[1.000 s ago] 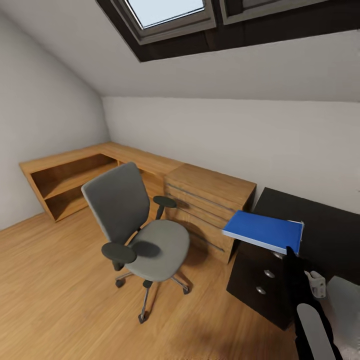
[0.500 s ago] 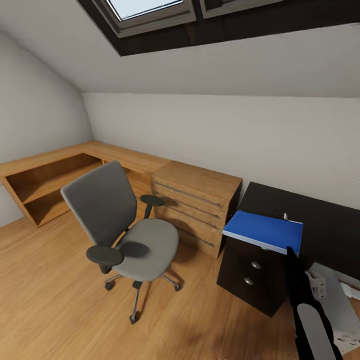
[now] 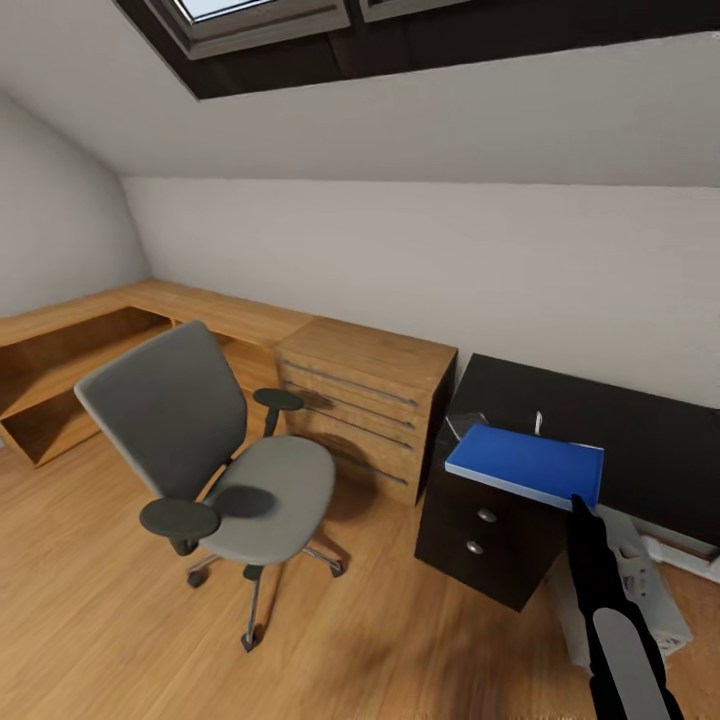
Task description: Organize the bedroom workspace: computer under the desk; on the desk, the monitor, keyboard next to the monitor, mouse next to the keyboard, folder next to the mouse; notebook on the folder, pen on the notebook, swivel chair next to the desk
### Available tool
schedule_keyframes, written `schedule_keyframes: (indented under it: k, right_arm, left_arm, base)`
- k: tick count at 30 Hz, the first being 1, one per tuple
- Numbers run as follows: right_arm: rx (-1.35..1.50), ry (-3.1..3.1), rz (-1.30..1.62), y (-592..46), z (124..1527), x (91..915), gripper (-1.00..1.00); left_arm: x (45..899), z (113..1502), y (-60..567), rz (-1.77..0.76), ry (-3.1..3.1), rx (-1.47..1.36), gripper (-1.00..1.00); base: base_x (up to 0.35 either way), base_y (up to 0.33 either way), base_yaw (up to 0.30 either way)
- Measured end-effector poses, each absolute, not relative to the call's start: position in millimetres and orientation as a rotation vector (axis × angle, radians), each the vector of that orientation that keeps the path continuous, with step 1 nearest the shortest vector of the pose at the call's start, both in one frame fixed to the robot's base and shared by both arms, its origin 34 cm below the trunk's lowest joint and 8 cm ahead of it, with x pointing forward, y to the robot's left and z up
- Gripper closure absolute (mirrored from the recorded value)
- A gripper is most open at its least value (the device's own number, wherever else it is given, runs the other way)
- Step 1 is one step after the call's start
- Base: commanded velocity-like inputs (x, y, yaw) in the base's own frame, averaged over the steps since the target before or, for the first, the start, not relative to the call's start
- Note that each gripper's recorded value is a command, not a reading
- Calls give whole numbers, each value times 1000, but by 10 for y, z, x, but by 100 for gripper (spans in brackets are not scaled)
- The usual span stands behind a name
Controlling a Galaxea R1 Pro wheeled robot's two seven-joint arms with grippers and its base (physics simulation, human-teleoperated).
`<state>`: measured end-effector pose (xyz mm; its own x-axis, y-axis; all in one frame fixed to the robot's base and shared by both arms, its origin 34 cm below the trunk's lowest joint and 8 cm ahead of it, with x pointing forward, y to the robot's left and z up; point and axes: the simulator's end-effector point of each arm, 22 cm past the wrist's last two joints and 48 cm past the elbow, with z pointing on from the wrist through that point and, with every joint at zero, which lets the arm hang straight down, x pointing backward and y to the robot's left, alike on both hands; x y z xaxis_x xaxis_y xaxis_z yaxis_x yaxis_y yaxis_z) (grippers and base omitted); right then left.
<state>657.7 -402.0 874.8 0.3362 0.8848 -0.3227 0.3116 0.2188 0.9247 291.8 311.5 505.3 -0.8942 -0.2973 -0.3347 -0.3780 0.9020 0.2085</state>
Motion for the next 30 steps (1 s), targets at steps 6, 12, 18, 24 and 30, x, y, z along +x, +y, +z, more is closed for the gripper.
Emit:
schedule_keyframes:
  k: [6,12,18,24,30]
  right_arm:
    - [1347,1224,571,-4015,8697,6575,100]
    - [1415,1189,631,-3988,8629,6575,100]
    - [1450,1159,670,-3988,8624,6577,100]
    - [1462,1125,630,-4212,8719,6496,100]
    - [1470,1113,614,-4291,8800,6456,100]
  left_arm:
    - [2938,5065,3164,391,2725,-513,-100]
    - [2957,5080,3196,375,2676,-512,-100]
    - [2966,5081,3170,369,2672,-511,-100]
    - [3200,5301,3243,379,2525,-540,-100]
    - [3197,5390,3241,379,2523,-538,-100]
  base:
    - [0,0,-174]
    - [0,0,-47]
    - [0,0,-1]
    - [0,0,-2]
    - [0,0,-148]
